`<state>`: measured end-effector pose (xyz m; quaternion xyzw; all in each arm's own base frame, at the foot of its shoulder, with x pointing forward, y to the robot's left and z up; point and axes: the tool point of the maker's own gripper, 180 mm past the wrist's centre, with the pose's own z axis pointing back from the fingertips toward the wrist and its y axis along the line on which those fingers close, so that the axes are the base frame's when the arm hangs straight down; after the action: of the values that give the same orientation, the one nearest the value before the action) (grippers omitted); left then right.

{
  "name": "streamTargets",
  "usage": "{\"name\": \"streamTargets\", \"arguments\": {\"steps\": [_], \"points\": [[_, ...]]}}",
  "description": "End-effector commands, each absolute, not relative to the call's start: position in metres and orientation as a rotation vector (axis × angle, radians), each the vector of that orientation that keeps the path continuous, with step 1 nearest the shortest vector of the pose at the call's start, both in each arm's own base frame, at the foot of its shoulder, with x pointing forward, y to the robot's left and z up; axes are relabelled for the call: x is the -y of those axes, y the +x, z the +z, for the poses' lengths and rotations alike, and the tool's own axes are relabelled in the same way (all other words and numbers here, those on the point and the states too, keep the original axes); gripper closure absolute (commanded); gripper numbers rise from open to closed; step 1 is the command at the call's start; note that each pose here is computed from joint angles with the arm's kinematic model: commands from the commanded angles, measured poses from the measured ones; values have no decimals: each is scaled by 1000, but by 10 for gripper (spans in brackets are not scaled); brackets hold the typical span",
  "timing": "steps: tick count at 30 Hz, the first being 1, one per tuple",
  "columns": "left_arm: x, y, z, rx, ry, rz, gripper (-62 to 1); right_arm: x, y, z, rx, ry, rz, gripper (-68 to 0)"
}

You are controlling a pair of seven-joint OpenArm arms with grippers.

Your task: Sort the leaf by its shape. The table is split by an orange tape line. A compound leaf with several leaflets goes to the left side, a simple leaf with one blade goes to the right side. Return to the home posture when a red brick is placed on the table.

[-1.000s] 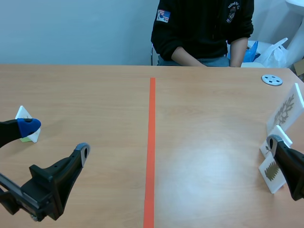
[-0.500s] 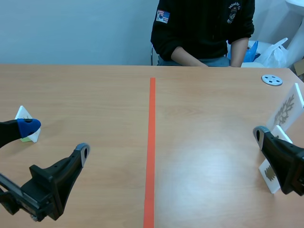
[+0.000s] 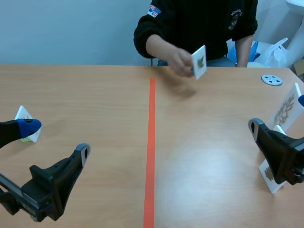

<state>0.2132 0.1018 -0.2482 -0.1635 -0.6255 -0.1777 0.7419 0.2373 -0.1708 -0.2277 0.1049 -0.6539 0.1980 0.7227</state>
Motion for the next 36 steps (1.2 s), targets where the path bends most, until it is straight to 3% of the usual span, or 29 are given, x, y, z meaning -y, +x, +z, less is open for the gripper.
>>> {"name": "streamTargets", "arguments": {"steps": [1,6,25,30,36], "points": [[-98,213,-243,1385,-384,-397,-623,172,242,-221,1470,229,440,-679],[-90,208,-244,1368,-433,-422,-623,172,242,-221,1471,228,436,-679],[-91,209,-245,1360,-428,-426,-623,172,242,-221,1471,228,434,-679],[-91,212,-255,1338,-378,-502,-623,172,242,-221,1471,228,434,-679],[-84,219,-267,1328,-401,-576,-623,172,242,-221,1471,228,434,-679]]}}
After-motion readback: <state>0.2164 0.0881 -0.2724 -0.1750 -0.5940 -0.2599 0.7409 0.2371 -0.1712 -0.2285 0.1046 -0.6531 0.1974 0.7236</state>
